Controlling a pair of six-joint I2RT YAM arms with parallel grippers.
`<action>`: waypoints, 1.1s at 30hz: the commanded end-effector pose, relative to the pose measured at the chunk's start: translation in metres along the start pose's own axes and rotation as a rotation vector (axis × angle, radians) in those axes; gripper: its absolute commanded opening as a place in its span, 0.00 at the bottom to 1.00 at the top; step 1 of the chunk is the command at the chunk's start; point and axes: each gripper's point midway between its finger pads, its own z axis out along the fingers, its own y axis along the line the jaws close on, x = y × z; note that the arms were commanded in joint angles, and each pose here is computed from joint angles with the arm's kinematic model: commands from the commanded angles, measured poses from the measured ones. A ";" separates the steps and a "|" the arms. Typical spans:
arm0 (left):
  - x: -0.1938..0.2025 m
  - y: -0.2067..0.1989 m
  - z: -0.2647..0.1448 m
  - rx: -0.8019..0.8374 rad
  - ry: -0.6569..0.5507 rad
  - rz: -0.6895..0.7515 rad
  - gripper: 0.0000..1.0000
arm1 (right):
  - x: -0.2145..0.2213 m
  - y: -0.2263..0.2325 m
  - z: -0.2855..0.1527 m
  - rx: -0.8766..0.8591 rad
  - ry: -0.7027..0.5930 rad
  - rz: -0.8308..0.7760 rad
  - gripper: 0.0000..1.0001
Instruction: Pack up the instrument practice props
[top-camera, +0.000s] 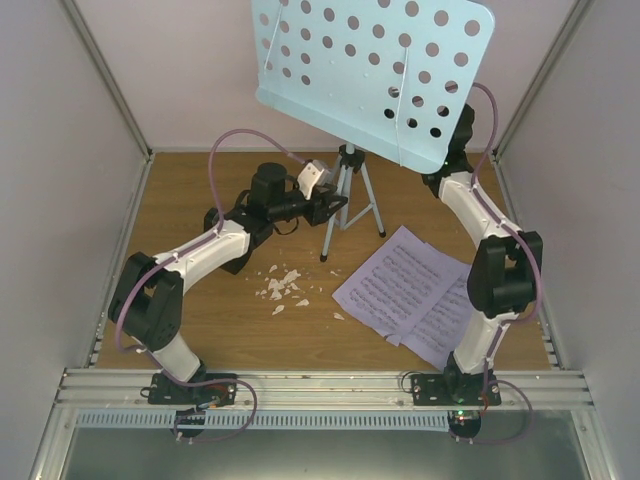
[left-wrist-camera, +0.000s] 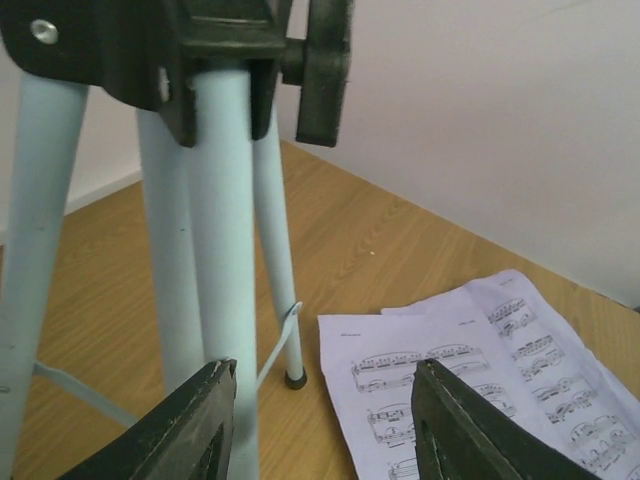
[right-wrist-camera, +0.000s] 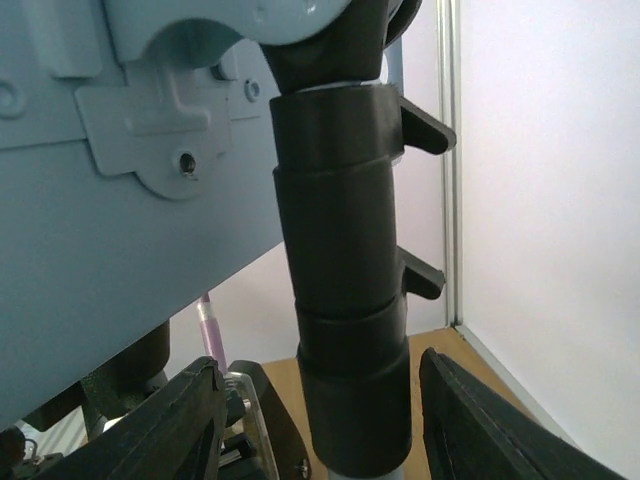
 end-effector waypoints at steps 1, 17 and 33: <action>-0.012 0.015 0.000 -0.079 -0.044 0.039 0.50 | 0.002 -0.006 0.009 -0.009 0.021 -0.014 0.55; -0.004 0.022 0.015 -0.057 -0.033 0.046 0.42 | 0.003 -0.004 0.018 -0.026 0.034 -0.031 0.19; -0.044 0.008 -0.003 -0.065 -0.187 0.125 0.00 | 0.007 0.031 0.024 -0.039 0.023 -0.036 0.00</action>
